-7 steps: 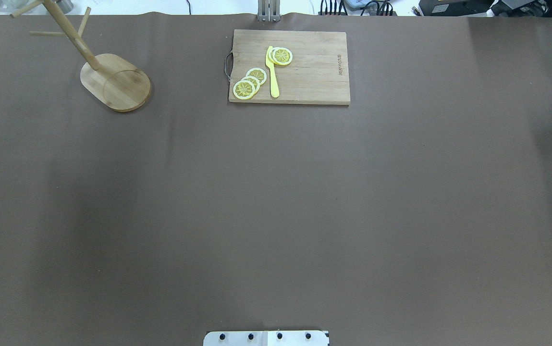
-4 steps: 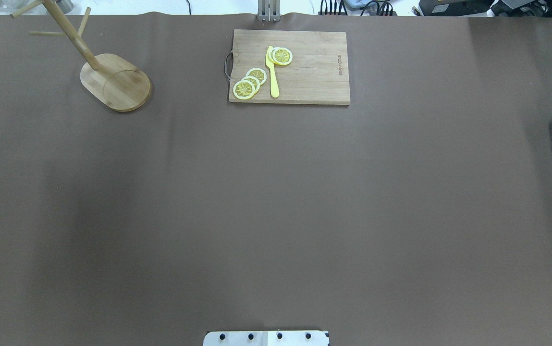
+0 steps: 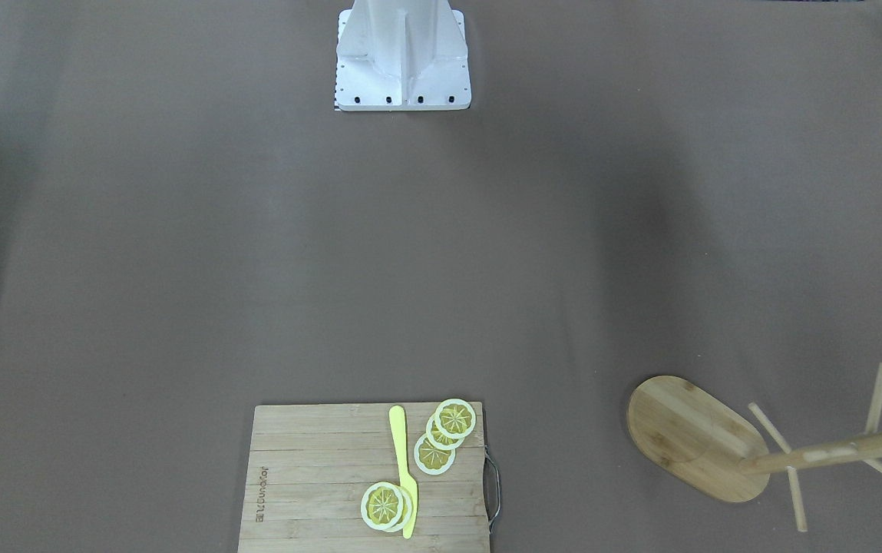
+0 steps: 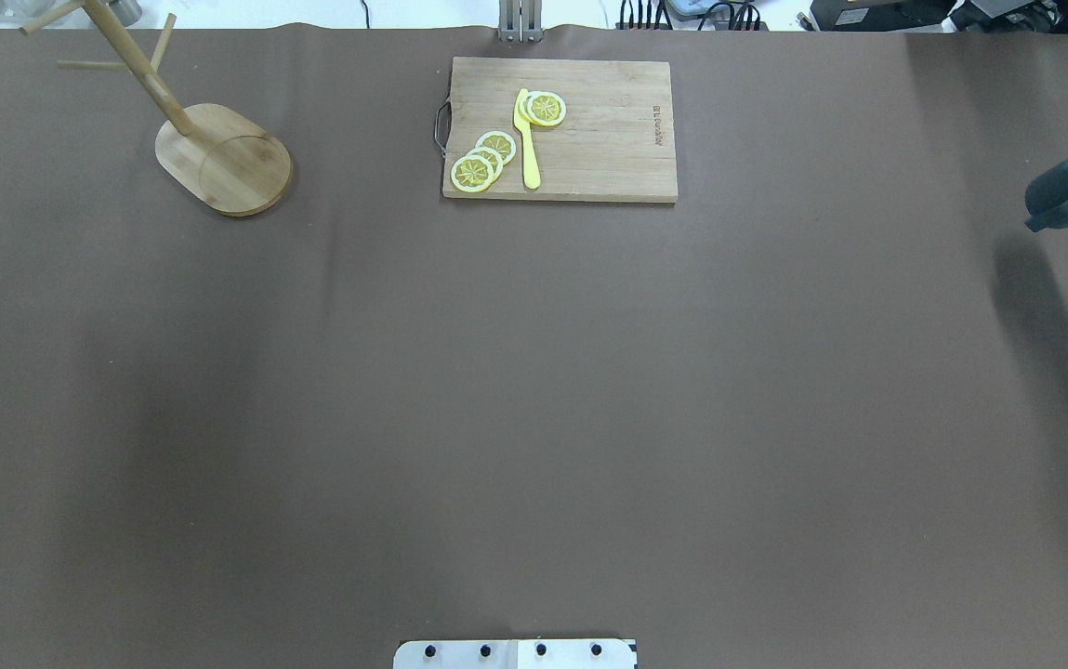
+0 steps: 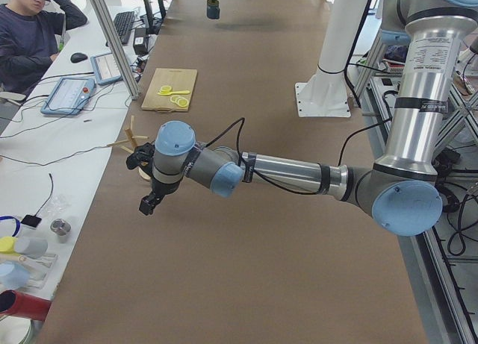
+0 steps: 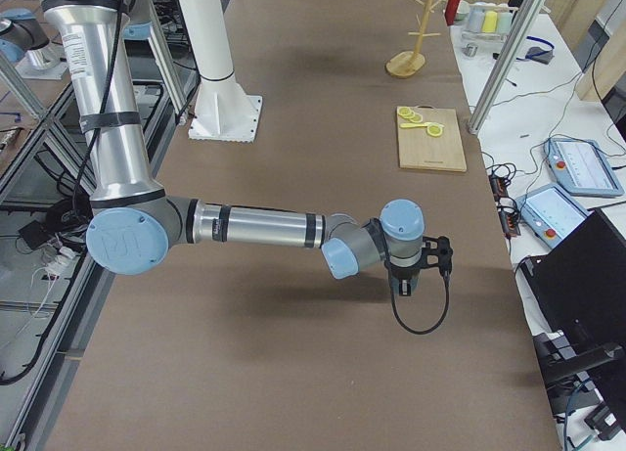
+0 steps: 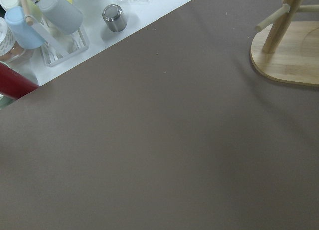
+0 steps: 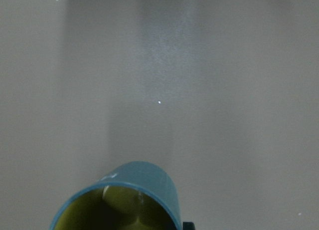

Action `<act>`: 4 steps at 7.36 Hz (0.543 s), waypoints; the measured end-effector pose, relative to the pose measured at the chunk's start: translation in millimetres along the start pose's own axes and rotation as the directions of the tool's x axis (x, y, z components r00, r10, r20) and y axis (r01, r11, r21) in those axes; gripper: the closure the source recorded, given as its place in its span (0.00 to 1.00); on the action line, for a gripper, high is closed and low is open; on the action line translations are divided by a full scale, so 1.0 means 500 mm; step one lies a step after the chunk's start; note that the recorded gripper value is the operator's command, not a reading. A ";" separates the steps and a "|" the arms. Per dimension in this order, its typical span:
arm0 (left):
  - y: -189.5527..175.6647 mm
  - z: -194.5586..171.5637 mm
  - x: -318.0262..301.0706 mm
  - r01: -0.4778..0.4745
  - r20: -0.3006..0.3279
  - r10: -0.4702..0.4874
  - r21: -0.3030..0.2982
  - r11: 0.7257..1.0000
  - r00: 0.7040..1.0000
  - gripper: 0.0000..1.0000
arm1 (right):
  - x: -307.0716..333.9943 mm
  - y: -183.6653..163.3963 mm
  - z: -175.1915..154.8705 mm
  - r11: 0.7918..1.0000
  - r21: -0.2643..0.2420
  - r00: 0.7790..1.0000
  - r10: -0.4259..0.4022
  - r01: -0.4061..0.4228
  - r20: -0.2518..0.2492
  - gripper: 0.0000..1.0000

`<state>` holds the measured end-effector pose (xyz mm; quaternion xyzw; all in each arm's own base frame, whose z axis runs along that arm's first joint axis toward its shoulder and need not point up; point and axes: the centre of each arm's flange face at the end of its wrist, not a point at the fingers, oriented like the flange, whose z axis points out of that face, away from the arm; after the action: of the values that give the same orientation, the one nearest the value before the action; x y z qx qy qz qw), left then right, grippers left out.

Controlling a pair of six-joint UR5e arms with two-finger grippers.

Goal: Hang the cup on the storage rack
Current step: 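Carry the blue mug with the right gripper toward the table center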

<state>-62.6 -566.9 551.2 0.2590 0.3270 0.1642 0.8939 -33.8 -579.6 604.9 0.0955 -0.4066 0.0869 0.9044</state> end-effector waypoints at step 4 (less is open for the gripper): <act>0.001 0.002 0.001 0.000 -0.001 0.000 -0.001 1.000 1.000 0.01 | -0.357 0.126 -0.006 0.989 -0.002 0.986 0.145 -0.146 0.076 1.00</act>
<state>-61.6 -566.6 551.9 0.2582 0.3274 0.1646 0.8939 -163.1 -532.2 475.3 0.0706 -0.4464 0.1498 0.8794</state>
